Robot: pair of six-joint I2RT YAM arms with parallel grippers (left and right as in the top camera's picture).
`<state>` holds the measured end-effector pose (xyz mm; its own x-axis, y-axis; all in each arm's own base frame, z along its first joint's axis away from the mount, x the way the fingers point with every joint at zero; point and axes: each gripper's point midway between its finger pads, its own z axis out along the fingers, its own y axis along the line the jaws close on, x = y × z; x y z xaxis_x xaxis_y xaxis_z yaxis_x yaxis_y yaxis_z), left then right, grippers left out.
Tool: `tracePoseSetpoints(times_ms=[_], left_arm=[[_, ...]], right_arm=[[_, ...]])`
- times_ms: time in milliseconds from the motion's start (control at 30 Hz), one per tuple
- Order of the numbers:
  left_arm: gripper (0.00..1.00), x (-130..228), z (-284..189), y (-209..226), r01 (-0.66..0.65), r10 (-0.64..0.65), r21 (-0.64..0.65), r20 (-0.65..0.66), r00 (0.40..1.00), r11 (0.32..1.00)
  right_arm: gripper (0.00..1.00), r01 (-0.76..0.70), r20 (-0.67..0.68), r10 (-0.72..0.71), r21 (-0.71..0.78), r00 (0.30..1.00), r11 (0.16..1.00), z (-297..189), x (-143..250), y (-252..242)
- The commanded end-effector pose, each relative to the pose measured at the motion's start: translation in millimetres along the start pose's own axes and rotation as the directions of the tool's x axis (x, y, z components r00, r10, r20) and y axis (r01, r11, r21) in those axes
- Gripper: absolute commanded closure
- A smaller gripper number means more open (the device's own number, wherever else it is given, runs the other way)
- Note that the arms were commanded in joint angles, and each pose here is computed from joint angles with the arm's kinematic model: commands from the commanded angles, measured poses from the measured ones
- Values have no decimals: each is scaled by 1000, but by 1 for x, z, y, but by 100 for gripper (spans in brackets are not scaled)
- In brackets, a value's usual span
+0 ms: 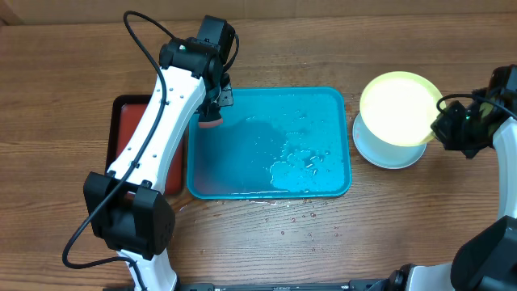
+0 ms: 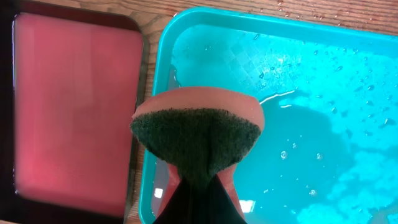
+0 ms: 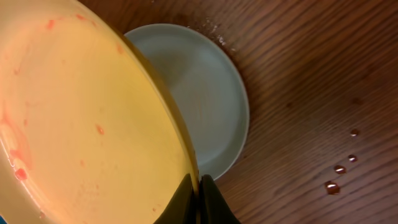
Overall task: Clean dirty plates on tray and stack at the side
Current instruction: 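Carry the yellow plate right and stack it on the plate pile, then move the sponge left and drop it onto the red-lined black tray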
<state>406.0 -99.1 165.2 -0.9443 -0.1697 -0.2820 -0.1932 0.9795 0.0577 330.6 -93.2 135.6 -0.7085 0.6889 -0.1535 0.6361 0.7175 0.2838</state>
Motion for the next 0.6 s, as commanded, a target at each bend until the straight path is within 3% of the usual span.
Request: tracePoseSetpoints(times_ms=[0, 500, 567], left_arm=[[96, -2, -4, -1, 28, -28, 11, 11, 1000, 1000], [96, -10, -13, 5, 5, -6, 10, 40, 999, 1000], [96, -15, -24, 12, 19, -19, 12, 54, 998, 1000]], right_arm=[[96, 4, 39, -8, 97, 999, 995, 3, 0, -20], [96, -12, 83, 7, 57, 997, 998, 71, 12, -30], [85, 1, 59, -4, 61, 998, 998, 79, 17, -28]])
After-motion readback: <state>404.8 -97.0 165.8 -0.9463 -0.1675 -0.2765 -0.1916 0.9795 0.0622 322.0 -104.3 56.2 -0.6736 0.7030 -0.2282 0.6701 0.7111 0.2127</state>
